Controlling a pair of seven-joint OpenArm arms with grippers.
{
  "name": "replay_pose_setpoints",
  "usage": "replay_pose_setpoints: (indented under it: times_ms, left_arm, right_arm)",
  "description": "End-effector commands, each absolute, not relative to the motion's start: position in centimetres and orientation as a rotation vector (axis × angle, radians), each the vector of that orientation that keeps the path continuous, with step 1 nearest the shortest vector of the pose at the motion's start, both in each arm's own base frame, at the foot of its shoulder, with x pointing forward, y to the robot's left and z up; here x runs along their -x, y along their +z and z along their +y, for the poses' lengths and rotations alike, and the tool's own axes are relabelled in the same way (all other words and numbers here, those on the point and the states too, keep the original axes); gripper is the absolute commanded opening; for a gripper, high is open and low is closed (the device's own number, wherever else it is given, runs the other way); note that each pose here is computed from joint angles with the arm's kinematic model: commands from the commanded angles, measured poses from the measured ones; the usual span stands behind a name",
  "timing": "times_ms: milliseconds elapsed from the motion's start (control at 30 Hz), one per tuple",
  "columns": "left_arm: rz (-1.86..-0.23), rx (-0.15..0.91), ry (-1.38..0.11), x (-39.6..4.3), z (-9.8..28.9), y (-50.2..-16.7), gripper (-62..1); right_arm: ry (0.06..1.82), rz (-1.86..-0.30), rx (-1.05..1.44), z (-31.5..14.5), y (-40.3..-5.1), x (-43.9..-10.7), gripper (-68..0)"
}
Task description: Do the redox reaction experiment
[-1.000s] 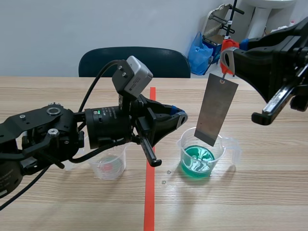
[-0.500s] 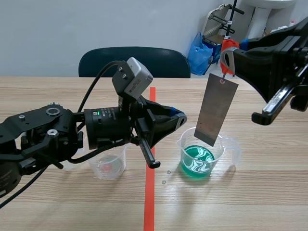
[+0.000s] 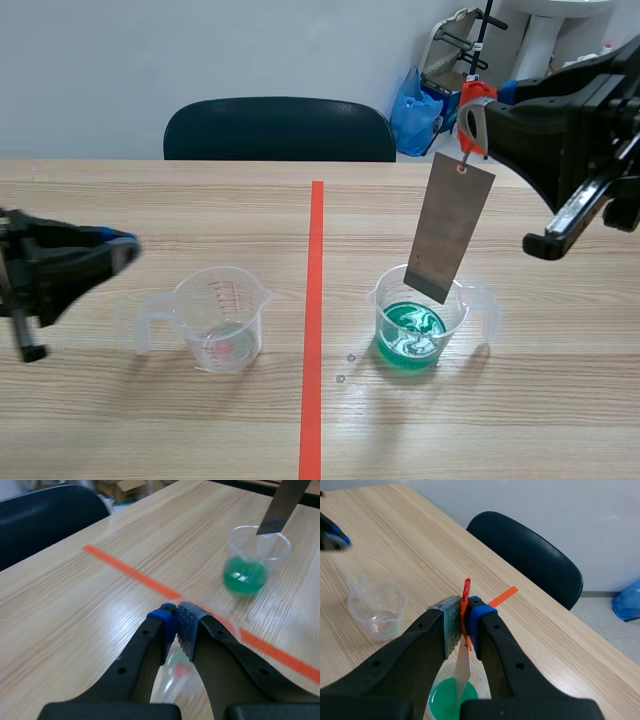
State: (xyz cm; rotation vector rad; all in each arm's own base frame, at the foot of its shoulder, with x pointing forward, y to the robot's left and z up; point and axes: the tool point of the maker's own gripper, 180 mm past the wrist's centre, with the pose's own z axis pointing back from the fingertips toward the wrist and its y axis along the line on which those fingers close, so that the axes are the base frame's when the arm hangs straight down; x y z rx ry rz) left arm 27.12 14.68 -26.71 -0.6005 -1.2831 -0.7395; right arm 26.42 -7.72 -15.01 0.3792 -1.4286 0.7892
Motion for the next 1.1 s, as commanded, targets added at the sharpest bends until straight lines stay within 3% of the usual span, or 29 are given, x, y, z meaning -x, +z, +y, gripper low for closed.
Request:
replay_pose_setpoints:
  times_ms: [0, 167, 467, 800, 1067]
  left_arm:
    - [-1.278, 0.625, -0.694, -25.4, 15.5, -26.9, -56.9]
    - [-1.237, 0.579, -0.589, -20.9, 19.8, -27.9, -56.9]
    - [-1.235, 0.47, -0.505, -11.3, 23.1, -28.7, -56.9]
    - [-1.257, 0.324, -0.48, -3.9, 23.9, -27.5, -56.8]
    - [-1.253, 0.348, -0.521, -1.3, 22.0, -27.4, -56.6]
  right_arm:
    - [0.798, -1.471, -0.378, -7.7, -13.7, -26.4, -66.9]
    - [0.798, -1.471, -0.378, -7.7, -13.7, -26.4, -66.9]
    - [0.798, -1.471, -0.378, -7.7, -13.7, -26.4, -66.9]
    - [0.799, -1.473, -0.377, -7.7, -13.7, -26.4, -66.9]
    - [0.799, -1.473, -0.377, -7.7, -13.7, -26.4, -66.9]
